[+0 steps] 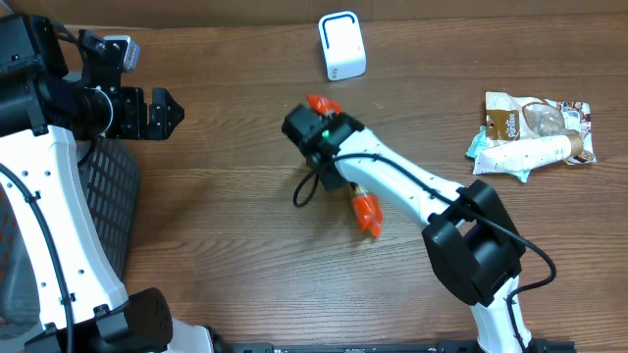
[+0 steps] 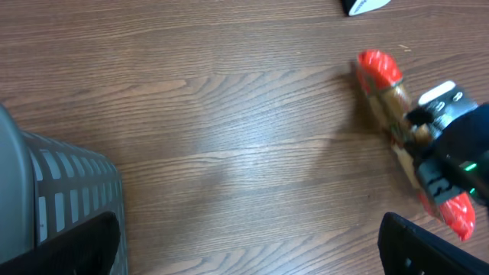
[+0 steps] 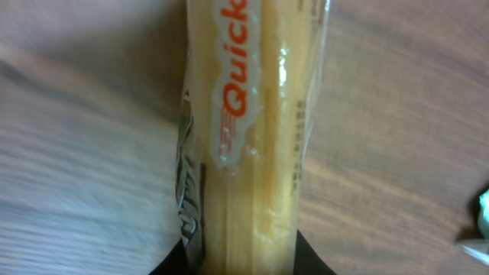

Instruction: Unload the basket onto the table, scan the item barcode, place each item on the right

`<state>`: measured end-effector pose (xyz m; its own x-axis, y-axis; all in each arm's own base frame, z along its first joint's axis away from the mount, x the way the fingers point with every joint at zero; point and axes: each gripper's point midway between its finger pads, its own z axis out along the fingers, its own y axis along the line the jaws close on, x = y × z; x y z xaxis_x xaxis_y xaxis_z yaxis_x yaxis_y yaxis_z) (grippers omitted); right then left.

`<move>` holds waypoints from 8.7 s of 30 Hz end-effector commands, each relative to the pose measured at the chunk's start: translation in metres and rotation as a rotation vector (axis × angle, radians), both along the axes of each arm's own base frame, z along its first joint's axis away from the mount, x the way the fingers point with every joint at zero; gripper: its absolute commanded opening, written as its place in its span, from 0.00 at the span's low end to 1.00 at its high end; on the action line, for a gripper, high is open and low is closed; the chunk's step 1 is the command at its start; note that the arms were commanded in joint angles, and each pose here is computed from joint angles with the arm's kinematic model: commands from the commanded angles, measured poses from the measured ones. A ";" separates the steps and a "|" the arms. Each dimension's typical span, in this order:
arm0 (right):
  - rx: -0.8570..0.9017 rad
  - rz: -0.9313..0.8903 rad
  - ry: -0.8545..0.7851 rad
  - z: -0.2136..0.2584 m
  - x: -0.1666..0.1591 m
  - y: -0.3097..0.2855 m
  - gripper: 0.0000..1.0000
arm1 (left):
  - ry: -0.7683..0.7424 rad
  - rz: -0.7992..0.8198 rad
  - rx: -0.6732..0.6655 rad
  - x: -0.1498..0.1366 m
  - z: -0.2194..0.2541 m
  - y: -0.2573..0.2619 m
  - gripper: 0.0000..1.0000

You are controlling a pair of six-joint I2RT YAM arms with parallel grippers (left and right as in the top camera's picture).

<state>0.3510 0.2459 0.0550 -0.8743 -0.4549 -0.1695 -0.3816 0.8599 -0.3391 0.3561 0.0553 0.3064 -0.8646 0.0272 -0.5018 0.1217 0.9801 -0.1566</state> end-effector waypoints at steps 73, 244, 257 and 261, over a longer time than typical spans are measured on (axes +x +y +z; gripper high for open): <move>1.027 0.108 0.546 -0.025 -0.046 0.047 0.09 | -0.013 -0.026 0.003 0.001 0.002 -0.002 1.00; -0.272 0.887 -1.197 0.185 0.267 0.018 0.04 | -0.013 -0.026 0.003 0.001 0.002 -0.002 1.00; -0.192 0.842 -1.229 0.202 0.261 0.022 0.04 | -0.013 -0.026 0.003 0.001 0.002 -0.002 1.00; -0.025 0.793 -1.211 0.232 0.243 0.028 0.04 | -0.013 -0.026 0.003 0.001 0.002 -0.002 0.99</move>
